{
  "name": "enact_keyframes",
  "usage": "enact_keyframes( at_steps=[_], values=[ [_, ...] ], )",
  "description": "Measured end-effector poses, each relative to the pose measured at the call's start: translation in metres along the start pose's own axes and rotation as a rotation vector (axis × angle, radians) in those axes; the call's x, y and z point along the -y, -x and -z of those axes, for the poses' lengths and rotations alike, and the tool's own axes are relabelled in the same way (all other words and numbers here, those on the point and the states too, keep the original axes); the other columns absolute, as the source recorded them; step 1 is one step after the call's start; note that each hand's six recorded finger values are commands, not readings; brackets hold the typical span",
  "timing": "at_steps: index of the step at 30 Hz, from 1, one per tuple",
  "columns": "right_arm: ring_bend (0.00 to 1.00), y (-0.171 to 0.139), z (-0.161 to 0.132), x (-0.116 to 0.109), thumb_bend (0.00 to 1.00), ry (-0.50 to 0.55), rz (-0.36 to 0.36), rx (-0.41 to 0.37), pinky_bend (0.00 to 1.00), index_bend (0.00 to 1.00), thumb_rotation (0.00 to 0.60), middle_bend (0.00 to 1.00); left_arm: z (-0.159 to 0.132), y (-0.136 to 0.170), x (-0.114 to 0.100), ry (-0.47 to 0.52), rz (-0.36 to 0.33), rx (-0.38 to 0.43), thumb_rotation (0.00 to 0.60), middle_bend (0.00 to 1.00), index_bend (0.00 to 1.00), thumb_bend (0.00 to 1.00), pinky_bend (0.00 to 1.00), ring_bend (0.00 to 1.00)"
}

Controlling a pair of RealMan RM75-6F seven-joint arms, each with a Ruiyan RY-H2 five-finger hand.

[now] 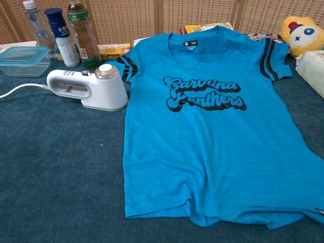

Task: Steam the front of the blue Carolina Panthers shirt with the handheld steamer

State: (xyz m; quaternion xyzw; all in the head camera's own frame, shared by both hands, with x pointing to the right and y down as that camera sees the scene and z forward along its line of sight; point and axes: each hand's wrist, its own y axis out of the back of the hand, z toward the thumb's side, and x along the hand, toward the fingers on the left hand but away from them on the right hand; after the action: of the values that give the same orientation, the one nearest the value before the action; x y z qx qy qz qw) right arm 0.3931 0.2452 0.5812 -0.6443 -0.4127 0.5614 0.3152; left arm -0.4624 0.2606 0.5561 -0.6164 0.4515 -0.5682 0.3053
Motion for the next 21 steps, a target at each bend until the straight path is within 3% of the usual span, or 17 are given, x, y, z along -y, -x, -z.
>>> enact_keyframes(
  at_steps=[21],
  values=[
    [0.42,0.004,-0.004,0.003,0.29,-0.006,-0.026,-0.041,0.46,0.42,0.600,0.42,-0.002,-0.008,-0.008,-0.001,-0.012,0.026,0.600,0.37,0.33,0.33,0.28,0.23]
  ],
)
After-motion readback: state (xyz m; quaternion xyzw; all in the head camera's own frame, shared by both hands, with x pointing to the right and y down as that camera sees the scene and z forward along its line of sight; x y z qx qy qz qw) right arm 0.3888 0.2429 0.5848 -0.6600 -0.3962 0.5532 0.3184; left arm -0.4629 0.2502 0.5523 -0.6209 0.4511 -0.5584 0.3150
